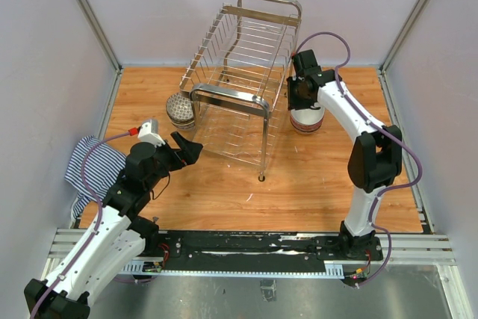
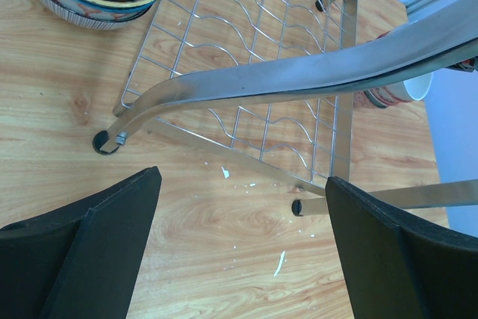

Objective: Unload the bowls from the dish rack
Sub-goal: Place the bowl with the bowl, then reset both arms

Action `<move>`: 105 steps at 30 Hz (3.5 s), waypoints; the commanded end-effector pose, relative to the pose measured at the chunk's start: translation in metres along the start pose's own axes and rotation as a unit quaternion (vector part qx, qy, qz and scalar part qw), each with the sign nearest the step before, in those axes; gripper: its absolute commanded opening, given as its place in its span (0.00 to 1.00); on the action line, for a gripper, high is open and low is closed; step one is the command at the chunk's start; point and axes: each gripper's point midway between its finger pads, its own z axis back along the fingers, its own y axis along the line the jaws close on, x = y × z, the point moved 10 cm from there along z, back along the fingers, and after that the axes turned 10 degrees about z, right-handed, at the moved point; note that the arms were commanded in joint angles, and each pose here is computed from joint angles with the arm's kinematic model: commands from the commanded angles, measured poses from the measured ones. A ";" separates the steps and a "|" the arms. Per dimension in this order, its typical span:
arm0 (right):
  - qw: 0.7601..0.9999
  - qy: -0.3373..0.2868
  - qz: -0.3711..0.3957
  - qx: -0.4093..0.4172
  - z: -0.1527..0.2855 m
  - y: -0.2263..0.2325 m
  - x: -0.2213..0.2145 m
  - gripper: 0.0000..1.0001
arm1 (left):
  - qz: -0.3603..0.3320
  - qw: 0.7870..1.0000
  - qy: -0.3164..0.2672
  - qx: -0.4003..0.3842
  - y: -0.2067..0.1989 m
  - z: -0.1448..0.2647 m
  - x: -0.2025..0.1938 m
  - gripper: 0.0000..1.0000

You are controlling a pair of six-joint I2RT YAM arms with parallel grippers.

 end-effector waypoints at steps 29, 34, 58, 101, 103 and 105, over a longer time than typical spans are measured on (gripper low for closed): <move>0.978 -0.169 -0.124 0.016 0.072 -0.059 -0.030 0.46 | 0.008 0.999 -0.045 -0.012 -0.010 0.014 0.016 0.97; 0.968 -0.199 -0.151 -0.019 0.091 -0.075 -0.057 0.58 | 0.004 0.998 -0.059 -0.009 -0.013 0.021 0.022 0.98; 0.926 -0.295 -0.236 -0.031 0.112 -0.060 -0.203 0.98 | 0.112 0.980 -0.126 -0.103 -0.018 0.031 0.021 0.99; 0.910 -0.341 -0.234 -0.020 0.114 -0.052 -0.254 0.98 | 0.130 0.973 -0.149 -0.116 0.005 0.029 0.004 1.00; 0.909 -0.344 -0.235 -0.021 0.115 -0.052 -0.254 0.98 | 0.129 0.973 -0.148 -0.119 0.004 0.028 0.003 1.00; 0.908 -0.346 -0.236 -0.022 0.115 -0.053 -0.253 0.99 | 0.129 0.973 -0.150 -0.120 0.005 0.027 0.003 1.00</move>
